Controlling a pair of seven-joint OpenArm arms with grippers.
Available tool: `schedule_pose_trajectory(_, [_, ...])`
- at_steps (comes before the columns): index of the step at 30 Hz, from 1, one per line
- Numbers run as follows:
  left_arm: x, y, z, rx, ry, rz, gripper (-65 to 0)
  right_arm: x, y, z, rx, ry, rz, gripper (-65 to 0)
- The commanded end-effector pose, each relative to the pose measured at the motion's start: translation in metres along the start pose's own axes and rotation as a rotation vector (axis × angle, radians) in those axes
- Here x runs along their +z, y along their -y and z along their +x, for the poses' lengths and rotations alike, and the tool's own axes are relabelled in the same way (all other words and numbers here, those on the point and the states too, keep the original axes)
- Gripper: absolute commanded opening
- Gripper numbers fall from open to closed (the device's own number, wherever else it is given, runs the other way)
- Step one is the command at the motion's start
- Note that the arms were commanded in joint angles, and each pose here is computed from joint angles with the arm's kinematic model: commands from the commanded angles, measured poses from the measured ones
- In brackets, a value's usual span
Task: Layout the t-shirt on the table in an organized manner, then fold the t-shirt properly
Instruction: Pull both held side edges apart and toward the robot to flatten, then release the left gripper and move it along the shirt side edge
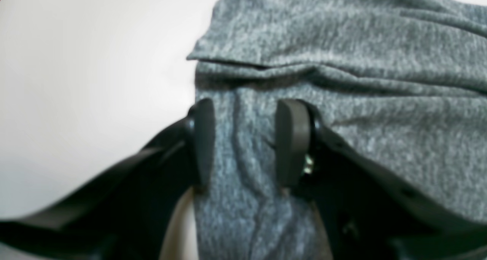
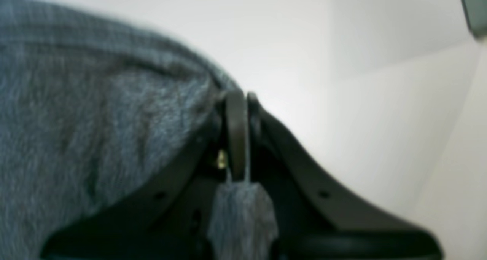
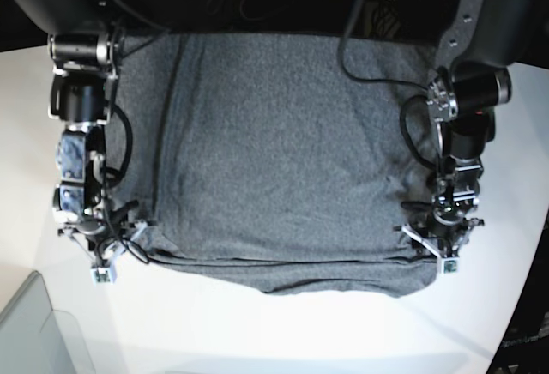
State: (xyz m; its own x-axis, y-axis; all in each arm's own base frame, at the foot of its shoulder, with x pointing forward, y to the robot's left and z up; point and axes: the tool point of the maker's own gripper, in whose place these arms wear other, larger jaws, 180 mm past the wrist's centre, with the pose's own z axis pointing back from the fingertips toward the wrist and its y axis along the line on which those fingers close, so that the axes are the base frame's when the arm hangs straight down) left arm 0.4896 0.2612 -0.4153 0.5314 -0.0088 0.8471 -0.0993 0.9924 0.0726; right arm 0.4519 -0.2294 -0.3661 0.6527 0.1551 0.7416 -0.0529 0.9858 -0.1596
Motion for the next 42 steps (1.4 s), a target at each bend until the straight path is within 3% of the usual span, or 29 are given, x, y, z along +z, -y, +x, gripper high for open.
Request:
schedule_pose_trajectory(1, [-0.002, -0.007, 0.034, 0.003, 0.077, 0.013, -38.4, 0.014, 0.003, 0.042, 0.003, 0.115, -0.013, -65.0])
schedule_pose_trajectory(6, [-0.002, -0.006, 0.035, 0.003, 0.08, 0.012, -38.4, 0.038, -0.004, 0.017, 0.031, 0.024, -0.021, -65.0])
schedule_pose_trajectory(16, [0.0, -0.019, 0.033, -0.004, 0.075, 0.032, -38.4, 0.028, -0.017, -0.049, 0.057, -0.133, 0.034, -65.0])
schedule_pose_trajectory(20, [0.002, -0.021, 0.013, -0.01, 0.044, 0.034, -38.4, 0.02, -0.019, -0.069, 0.045, -0.186, 0.047, -65.0])
schedule_pose_trajectory(24, [0.006, -0.023, -0.008, -0.012, 0.015, 0.036, -38.4, 0.005, -0.021, -0.076, 0.023, -0.186, 0.065, -65.0])
schedule_pose_trajectory(31, [0.007, -0.028, 0.001, -0.021, 0.065, 0.044, -38.4, -0.034, -0.028, -0.074, -0.05, -0.192, 0.111, -65.0])
schedule_pose_trajectory(42, [0.009, -0.061, 0.028, -0.019, 0.11, 0.094, -38.4, -0.067, -0.035, -0.014, -0.159, -0.05, 0.153, -65.0])
